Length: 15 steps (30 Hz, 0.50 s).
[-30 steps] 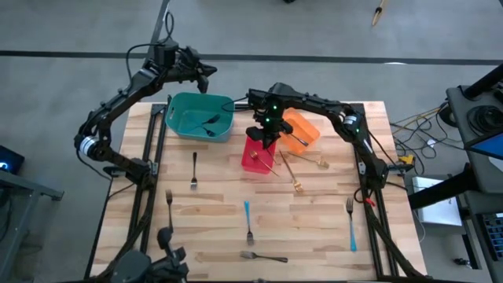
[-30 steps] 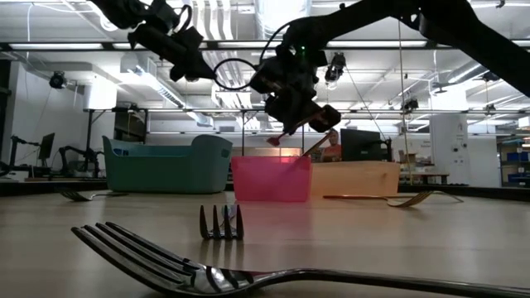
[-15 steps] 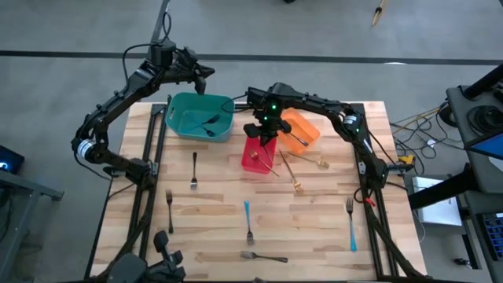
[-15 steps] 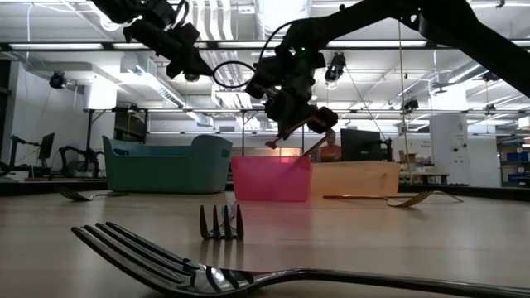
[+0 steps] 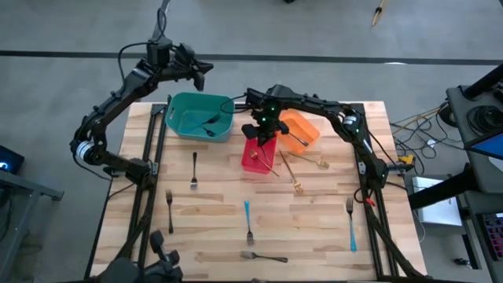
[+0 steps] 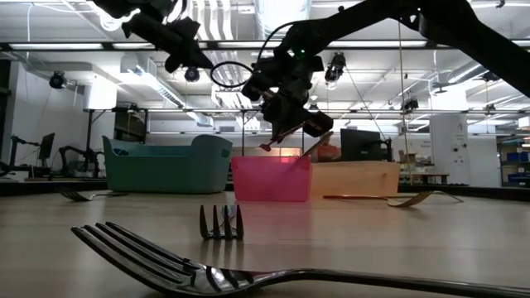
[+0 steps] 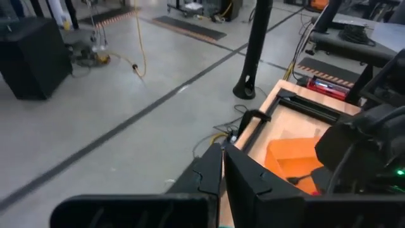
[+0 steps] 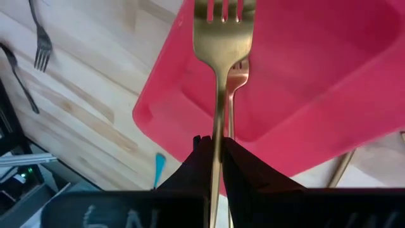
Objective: Sort silverware by color (type)
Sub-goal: Put the golden fork into the red bin
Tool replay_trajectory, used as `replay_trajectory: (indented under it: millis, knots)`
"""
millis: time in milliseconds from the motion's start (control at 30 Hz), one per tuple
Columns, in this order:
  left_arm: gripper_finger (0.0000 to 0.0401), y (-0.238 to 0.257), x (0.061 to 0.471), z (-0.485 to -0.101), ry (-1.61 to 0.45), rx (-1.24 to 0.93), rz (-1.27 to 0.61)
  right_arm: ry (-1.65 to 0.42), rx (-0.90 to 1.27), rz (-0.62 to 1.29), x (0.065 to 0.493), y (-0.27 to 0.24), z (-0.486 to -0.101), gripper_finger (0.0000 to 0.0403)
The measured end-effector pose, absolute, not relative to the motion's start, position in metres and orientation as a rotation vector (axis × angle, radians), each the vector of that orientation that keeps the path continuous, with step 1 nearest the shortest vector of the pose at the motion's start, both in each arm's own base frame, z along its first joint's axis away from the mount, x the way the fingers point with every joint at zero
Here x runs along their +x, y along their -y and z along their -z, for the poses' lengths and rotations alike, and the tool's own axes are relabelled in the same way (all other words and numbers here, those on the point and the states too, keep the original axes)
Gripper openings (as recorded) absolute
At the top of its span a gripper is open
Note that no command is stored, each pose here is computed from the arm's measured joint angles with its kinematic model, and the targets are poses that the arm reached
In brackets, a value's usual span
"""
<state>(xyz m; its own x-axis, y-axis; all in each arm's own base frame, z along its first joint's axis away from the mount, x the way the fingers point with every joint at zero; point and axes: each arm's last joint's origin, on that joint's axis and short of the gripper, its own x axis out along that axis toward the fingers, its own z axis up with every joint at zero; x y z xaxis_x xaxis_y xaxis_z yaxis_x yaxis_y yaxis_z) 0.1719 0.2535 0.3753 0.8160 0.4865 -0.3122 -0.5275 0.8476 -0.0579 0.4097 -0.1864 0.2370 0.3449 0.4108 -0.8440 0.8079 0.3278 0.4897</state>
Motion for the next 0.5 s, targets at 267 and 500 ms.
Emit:
replay_trajectory:
  millis: [267,500]
  knots:
    - [0.0000,-0.254,0.171,-0.394,-0.264,-0.047,-0.589,-1.315,1.257,0.358,0.408,0.180,-0.234,0.0013]
    - [0.0000,-0.253,0.170,-0.405,-0.254,0.026,-0.588,-1.312,1.276,0.374,0.408,0.181,-0.234,0.0013]
